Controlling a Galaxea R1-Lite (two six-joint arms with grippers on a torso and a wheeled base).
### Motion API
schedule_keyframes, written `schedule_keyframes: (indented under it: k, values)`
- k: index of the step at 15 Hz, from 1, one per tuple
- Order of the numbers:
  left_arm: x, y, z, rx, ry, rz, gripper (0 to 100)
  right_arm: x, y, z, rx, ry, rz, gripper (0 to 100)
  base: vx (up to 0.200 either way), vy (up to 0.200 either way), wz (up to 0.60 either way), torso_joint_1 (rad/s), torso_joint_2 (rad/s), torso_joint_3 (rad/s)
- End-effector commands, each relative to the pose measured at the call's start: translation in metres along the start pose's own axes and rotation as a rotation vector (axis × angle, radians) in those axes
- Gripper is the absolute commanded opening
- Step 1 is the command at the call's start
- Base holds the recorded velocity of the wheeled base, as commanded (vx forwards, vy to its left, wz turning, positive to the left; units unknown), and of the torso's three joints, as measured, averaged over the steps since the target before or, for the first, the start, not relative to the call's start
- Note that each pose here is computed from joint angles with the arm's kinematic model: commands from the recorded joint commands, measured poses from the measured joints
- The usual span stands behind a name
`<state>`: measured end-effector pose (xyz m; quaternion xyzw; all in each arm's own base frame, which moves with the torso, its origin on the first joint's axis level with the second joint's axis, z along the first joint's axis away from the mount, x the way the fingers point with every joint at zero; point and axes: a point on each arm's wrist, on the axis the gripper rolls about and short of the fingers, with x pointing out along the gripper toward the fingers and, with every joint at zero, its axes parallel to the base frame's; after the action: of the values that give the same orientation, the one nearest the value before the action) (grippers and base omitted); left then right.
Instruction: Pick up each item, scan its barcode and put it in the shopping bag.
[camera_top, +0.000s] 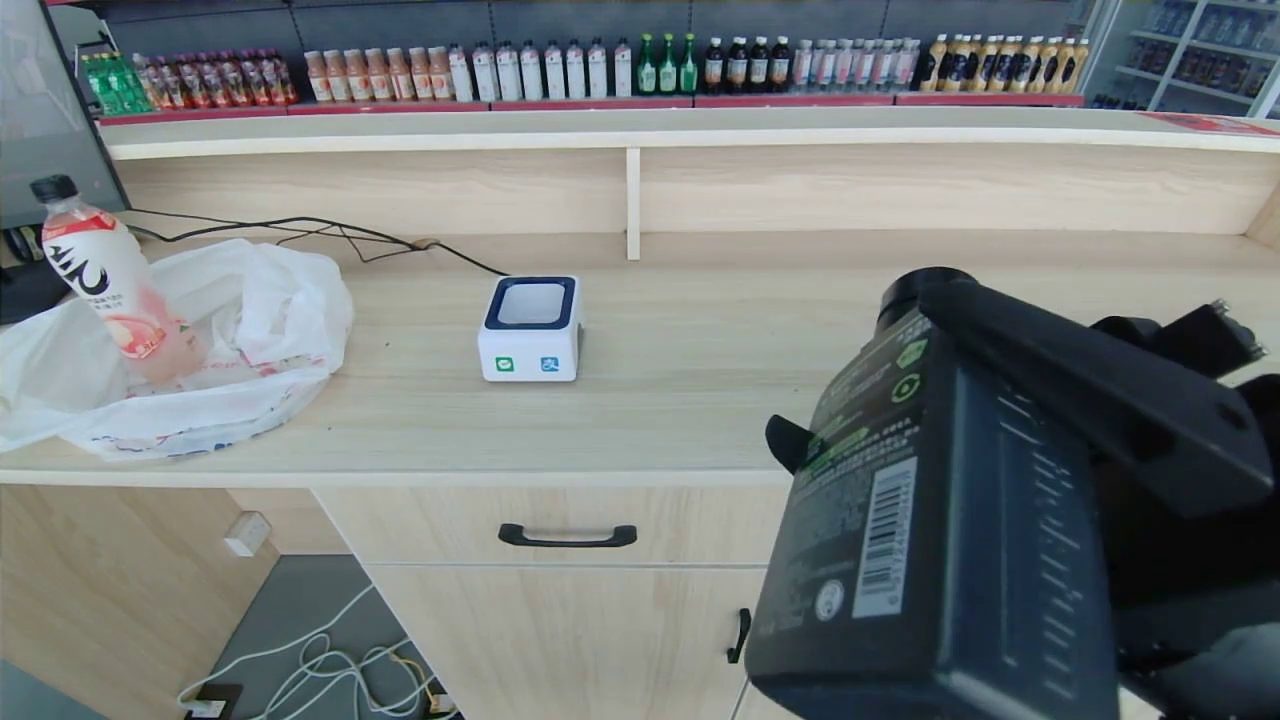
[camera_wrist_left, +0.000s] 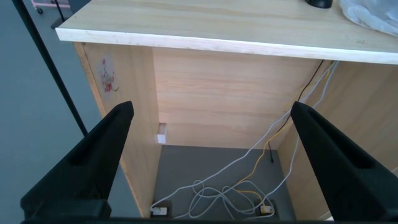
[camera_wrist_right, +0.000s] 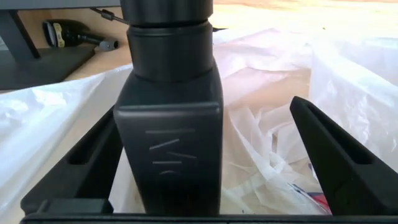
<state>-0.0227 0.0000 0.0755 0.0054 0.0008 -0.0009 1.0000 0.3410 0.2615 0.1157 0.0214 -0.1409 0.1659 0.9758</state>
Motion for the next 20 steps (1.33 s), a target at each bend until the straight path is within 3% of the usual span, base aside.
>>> schedule_keyframes:
  k: [1,9,16,20]
  values:
    - [0.000,0.000,0.000,0.000,0.000,0.000,100,0.000,-0.001,0.022,0.006,-0.038,-0.001,100,0.000,0.000,0.00,0.000,0.00,0.000]
    - [0.000,0.000,0.000,0.000,0.000,0.000,100,-0.001,-0.003,0.046,0.022,-0.090,-0.006,100,0.000,0.000,0.00,0.000,0.00,0.000]
    - [0.000,0.000,0.000,-0.003,0.000,0.000,100,-0.028,-0.016,0.086,0.042,-0.133,-0.001,100,0.000,0.000,0.00,0.000,0.00,0.000]
    - [0.000,0.000,0.000,0.000,0.000,0.000,100,-0.047,-0.018,0.099,0.130,-0.150,0.030,100,0.000,0.000,0.00,0.000,0.00,0.000]
